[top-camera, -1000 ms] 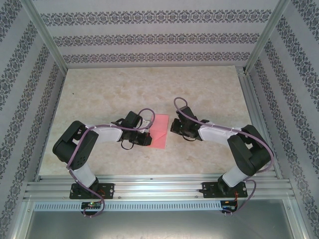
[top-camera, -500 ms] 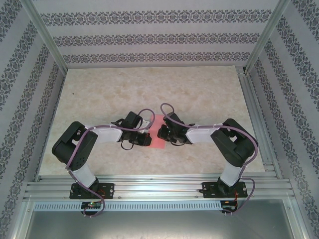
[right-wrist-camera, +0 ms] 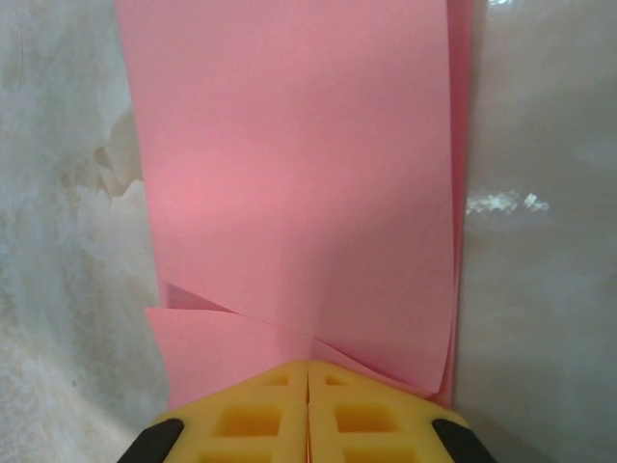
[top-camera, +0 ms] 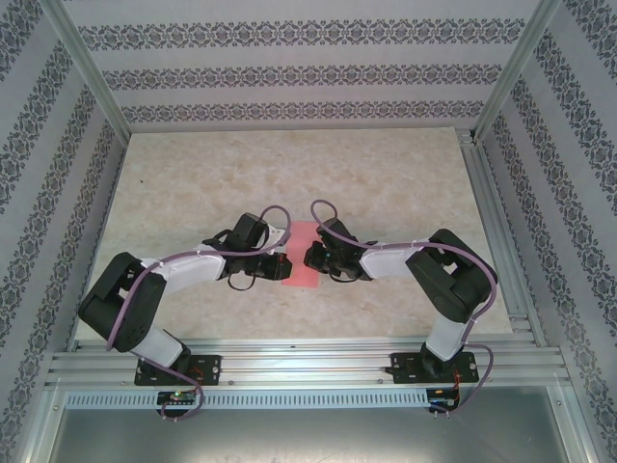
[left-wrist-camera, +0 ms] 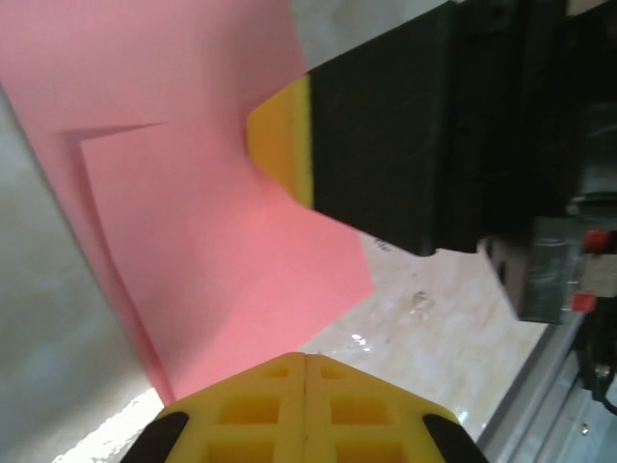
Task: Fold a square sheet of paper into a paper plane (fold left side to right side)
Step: Fold the triangle a second time at the center of the table.
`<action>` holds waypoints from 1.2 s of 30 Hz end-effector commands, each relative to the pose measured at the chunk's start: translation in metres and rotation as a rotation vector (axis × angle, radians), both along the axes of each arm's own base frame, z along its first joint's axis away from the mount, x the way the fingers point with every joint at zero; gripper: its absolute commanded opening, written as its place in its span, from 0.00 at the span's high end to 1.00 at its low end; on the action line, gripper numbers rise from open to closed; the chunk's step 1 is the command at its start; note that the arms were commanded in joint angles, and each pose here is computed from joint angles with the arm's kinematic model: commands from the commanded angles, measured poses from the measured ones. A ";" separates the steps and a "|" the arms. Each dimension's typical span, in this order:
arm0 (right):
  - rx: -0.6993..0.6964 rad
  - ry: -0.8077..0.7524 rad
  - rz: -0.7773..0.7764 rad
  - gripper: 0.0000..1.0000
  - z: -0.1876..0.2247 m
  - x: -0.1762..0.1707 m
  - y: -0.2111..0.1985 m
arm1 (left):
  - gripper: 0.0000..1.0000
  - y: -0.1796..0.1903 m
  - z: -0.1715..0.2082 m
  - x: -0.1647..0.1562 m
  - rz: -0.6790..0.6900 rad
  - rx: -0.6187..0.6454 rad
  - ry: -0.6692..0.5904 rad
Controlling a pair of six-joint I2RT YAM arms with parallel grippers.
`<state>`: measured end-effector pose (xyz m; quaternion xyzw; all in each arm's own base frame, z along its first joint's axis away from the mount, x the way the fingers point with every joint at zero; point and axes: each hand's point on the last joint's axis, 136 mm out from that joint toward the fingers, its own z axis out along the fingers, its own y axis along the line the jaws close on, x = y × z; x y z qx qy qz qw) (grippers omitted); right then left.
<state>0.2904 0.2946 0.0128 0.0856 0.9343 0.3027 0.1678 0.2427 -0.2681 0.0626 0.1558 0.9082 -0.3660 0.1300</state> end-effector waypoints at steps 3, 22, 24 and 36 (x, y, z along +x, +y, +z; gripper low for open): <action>-0.108 0.078 0.015 0.92 -0.028 -0.023 -0.021 | 1.00 -0.020 0.006 -0.001 -0.037 -0.092 0.045; -0.125 0.080 0.027 0.92 -0.026 -0.022 -0.020 | 1.00 -0.015 -0.050 0.004 0.024 0.001 0.136; -0.130 0.082 0.028 0.92 -0.026 -0.022 -0.020 | 1.00 -0.007 -0.056 -0.004 0.044 0.019 0.151; -0.179 0.104 0.025 0.92 -0.032 -0.027 -0.029 | 1.00 0.032 -0.074 -0.040 0.151 0.079 0.225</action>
